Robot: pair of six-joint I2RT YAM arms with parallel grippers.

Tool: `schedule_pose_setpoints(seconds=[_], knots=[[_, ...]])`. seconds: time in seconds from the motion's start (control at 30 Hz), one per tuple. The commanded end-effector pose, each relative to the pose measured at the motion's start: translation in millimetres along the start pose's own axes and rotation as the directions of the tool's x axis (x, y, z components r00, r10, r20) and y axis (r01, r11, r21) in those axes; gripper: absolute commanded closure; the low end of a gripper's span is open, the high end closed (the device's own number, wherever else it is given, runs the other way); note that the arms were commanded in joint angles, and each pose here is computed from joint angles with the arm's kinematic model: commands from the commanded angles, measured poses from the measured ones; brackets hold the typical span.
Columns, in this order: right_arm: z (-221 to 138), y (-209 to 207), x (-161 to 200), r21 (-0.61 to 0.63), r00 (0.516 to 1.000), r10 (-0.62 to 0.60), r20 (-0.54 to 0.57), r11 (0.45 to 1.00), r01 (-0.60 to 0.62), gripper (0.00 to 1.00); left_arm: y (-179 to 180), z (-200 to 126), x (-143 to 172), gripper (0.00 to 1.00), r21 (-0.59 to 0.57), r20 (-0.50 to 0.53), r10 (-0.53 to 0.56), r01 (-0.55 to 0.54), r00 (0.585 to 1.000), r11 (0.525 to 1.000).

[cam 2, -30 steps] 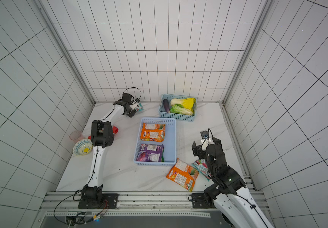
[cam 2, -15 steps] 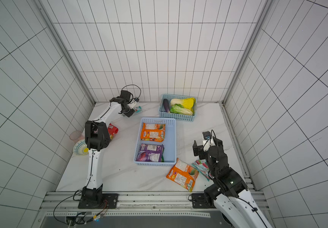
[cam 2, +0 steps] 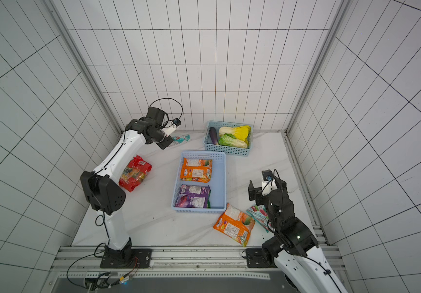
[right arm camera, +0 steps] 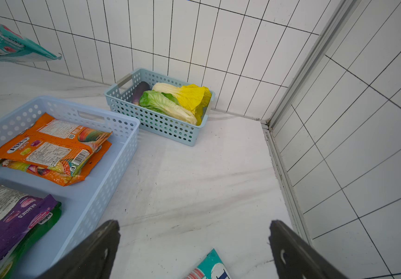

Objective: Put the candies in the basket
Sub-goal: Place the candy in the basket.

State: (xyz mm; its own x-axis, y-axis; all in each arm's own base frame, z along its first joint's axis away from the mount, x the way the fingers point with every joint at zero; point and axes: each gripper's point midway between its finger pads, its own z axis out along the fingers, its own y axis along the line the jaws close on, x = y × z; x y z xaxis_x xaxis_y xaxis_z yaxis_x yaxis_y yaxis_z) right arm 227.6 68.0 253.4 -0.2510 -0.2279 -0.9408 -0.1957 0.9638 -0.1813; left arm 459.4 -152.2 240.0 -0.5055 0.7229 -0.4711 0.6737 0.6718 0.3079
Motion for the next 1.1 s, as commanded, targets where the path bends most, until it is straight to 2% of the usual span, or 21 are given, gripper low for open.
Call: schedule_pose_setpoints(seconds=[0.0, 0.2, 0.47, 0.8, 0.93, 1.07], knots=[[3.8, -3.5, 3.8, 0.024, 1.0, 0.0, -0.001, 1.0, 0.0, 0.01, -27.2, -26.5, -26.9, 1.0, 0.024, 0.111, 0.086, -0.09, 0.99, 0.996], [5.0, -6.8, 7.1, 0.044, 1.0, -0.009, -0.01, 0.999, 0.009, 0.01, -72.3, -28.5, -51.4, 1.0, 0.052, 0.173, 0.181, -0.193, 0.968, 0.98], [5.6, -10.5, 8.0, 0.063, 1.0, -0.011, -0.015, 0.998, 0.012, 0.01, -118.9, 11.9, -48.5, 1.0, 0.079, 0.13, 0.263, -0.274, 0.956, 0.959], [6.7, -9.9, 8.5, 0.059, 1.0, -0.01, -0.017, 0.998, 0.011, 0.01, -115.9, 67.1, -28.7, 1.0, 0.001, 0.035, 0.254, -0.254, 0.967, 0.967], [5.1, -11.1, 7.9, 0.062, 1.0, -0.006, -0.01, 0.998, 0.007, 0.01, -123.1, 81.0, -19.0, 1.0, 0.027, 0.003, 0.216, -0.216, 0.976, 0.976], [6.2, -12.5, 9.1, 0.072, 1.0, -0.01, -0.017, 0.997, 0.011, 0.01, -135.6, 81.6, -5.1, 1.0, 0.059, -0.042, 0.195, -0.193, 0.98, 0.979]])
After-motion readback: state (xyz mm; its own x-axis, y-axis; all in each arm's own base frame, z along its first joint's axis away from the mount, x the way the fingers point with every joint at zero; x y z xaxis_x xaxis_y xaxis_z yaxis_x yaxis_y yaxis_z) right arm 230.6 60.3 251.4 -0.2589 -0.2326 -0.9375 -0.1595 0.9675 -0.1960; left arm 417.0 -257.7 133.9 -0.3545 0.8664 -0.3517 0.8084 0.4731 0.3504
